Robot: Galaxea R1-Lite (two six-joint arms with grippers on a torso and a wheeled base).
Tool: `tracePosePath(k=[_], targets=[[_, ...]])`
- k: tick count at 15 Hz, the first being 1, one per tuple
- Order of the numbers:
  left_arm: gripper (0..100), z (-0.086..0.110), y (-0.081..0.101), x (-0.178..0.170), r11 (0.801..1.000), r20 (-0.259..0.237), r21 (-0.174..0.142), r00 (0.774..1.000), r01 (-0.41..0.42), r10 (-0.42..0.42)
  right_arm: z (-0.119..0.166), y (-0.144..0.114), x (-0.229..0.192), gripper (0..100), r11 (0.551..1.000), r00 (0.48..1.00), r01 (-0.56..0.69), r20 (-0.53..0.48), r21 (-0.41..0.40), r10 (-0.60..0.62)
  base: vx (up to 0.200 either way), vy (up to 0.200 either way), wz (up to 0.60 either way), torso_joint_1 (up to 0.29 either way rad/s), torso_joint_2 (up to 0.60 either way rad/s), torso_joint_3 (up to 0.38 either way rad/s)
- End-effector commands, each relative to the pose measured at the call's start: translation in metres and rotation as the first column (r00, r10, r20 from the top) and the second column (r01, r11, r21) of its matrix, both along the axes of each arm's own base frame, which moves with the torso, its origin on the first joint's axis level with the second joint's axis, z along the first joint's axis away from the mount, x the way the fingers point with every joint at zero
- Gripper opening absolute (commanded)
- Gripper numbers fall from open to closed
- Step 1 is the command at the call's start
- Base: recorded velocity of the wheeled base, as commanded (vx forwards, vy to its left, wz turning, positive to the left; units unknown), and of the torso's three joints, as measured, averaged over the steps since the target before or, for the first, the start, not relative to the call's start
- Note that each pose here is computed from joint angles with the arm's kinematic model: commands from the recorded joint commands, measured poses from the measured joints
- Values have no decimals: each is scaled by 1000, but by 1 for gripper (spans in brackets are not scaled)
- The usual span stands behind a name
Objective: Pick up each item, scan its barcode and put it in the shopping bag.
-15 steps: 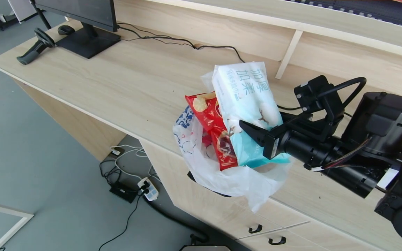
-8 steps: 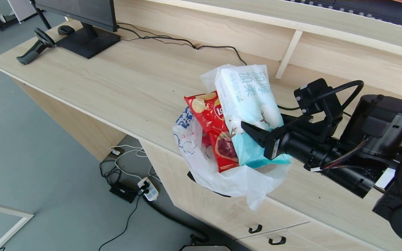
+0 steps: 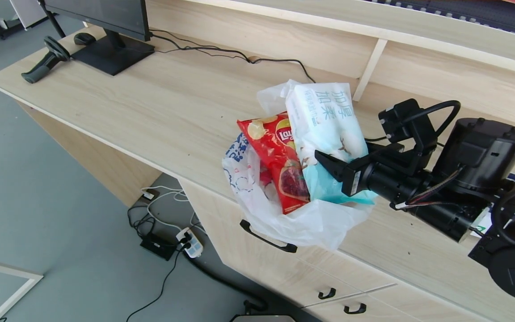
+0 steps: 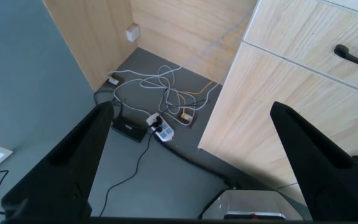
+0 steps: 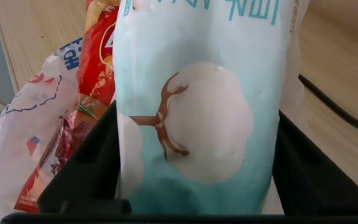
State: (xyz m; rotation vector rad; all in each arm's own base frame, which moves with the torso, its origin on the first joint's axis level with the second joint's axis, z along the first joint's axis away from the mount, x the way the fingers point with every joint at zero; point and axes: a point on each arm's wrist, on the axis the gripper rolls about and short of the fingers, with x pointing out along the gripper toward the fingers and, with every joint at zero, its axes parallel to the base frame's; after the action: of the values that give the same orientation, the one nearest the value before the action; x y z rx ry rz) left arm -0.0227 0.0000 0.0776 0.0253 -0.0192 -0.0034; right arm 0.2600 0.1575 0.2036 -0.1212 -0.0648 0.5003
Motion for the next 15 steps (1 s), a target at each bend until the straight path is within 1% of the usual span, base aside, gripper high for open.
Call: tracePosePath(k=[1, 5, 9, 11, 14, 15], targets=[[100, 0, 0, 0, 1000, -1, -1, 1000, -1, 1, -4, 0, -1, 100, 1000, 1000, -2, -12, -7, 1, 0, 0, 0, 0, 0, 0], [100, 0, 0, 0, 1000, 1, -1, 1000, -1, 1, 1, -2, -4, 100, 1000, 1000, -5, 6, 9, 5, 0, 0, 0, 0, 0, 0], [100, 0, 0, 0, 1000, -1, 1, 1000, -1, 1, 13, -12, -21, 100, 1000, 999, -4, 41, 27, 3, 0, 0, 0, 0, 0, 0], [100, 0, 0, 0, 1000, -1, 1, 1000, -1, 1, 12, -19, -40, 100, 1000, 999, -14, 50, 22, 13, 0, 0, 0, 0, 0, 0], [100, 0, 0, 0, 1000, -1, 1, 1000, -1, 1, 0, -36, -67, 100, 1000, 1000, -9, 19, 0, 9, 0, 0, 0, 0, 0, 0], [100, 0, 0, 0, 1000, -1, 1, 1000, -1, 1, -1, -40, -73, 100, 1000, 1000, -9, 22, 0, 9, 0, 0, 0, 0, 0, 0]])
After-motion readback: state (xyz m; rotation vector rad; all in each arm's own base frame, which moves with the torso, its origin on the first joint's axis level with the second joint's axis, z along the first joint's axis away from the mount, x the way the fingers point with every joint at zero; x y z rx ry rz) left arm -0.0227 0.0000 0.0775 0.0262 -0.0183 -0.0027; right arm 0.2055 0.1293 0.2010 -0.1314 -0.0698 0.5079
